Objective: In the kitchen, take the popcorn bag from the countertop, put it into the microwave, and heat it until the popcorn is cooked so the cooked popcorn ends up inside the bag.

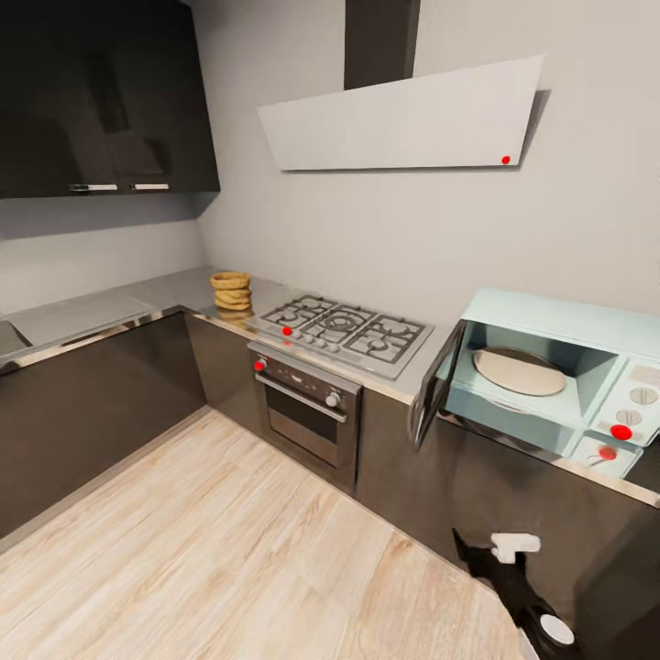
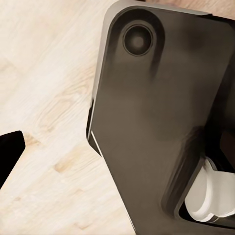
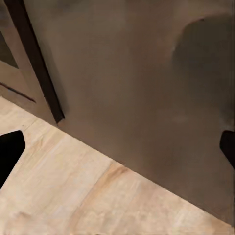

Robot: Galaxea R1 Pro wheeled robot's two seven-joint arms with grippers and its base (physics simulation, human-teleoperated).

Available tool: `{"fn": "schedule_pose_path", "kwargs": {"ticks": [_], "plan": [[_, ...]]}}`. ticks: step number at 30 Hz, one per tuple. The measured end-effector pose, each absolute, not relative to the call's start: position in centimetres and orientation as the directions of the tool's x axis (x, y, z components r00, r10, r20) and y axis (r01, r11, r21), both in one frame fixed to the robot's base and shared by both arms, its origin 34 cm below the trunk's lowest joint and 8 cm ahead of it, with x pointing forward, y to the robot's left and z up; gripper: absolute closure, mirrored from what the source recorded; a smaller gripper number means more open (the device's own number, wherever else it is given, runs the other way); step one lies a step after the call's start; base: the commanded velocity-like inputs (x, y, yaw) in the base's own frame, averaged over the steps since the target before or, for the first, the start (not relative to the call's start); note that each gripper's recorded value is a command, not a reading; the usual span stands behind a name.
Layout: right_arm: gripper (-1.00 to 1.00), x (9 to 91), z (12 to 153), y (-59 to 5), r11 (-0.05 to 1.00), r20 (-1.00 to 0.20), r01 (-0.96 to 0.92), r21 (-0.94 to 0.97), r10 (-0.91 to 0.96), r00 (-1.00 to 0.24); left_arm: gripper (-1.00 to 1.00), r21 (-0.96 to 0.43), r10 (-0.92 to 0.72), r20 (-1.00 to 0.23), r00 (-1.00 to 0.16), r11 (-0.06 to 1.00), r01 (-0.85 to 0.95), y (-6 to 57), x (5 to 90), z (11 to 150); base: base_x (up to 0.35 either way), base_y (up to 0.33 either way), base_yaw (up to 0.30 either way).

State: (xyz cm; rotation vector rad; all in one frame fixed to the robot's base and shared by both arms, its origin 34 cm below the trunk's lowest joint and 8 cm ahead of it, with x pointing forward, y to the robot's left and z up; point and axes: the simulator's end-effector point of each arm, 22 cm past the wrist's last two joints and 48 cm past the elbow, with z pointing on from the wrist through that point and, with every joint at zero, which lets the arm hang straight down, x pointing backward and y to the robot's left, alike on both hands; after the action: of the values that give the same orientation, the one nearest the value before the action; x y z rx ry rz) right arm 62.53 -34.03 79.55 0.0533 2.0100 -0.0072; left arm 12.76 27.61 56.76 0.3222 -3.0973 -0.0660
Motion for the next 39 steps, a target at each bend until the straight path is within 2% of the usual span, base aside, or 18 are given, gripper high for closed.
{"fn": "schedule_pose_path", "kwargs": {"ticks": [3,8,10,15,19,25,39], "plan": [[-1.0,54.3,69.9,-34.4,0.996,-0.761,0.078,0.03,0.074,-0.644,-1.0,0.045,-0.206,0.022,-0.978,0.978,-0.205,27.6,12.8,56.8,0.0,0.0,0.0],[-1.0,40.0,60.9,-34.0,0.992,-0.487,0.126,0.03,0.124,-0.864,-1.0,0.047,-0.206,0.022,-0.978,0.978,-0.205,27.7,12.8,56.8,0.0,0.0,0.0],[-1.0,34.2,59.0,-33.5,0.99,-0.371,0.138,0.027,0.138,-0.918,-1.0,0.047,-0.206,0.022,-0.978,0.978,-0.205,27.8,12.8,56.8,0.0,0.0,0.0],[-1.0,26.1,57.6,-33.0,0.992,-0.236,0.124,0.014,0.124,-0.964,-1.0,0.047,-0.206,0.022,-0.978,0.978,-0.205,27.8,12.8,56.8,0.0,0.0,0.0],[-1.0,18.5,57.0,-29.6,0.997,-0.124,0.057,0.045,0.062,-0.99,-1.0,0.045,-0.206,0.022,-0.978,0.978,-0.205,27.6,12.8,56.8,0.0,0.0,0.0],[-1.0,17.3,56.9,-29.0,0.999,-0.11,0.005,0.046,0.01,-0.994,-1.0,0.048,-0.206,0.022,-0.978,0.978,-0.205,27.8,12.8,56.8,0.003,0.066,0.0],[-1.0,17.3,56.9,-28.8,0.999,-0.108,0.001,0.051,0.006,-0.994,-1.0,0.047,-0.206,0.021,-0.978,0.978,-0.205,27.9,12.8,56.8,0.129,0.281,0.018]]}}
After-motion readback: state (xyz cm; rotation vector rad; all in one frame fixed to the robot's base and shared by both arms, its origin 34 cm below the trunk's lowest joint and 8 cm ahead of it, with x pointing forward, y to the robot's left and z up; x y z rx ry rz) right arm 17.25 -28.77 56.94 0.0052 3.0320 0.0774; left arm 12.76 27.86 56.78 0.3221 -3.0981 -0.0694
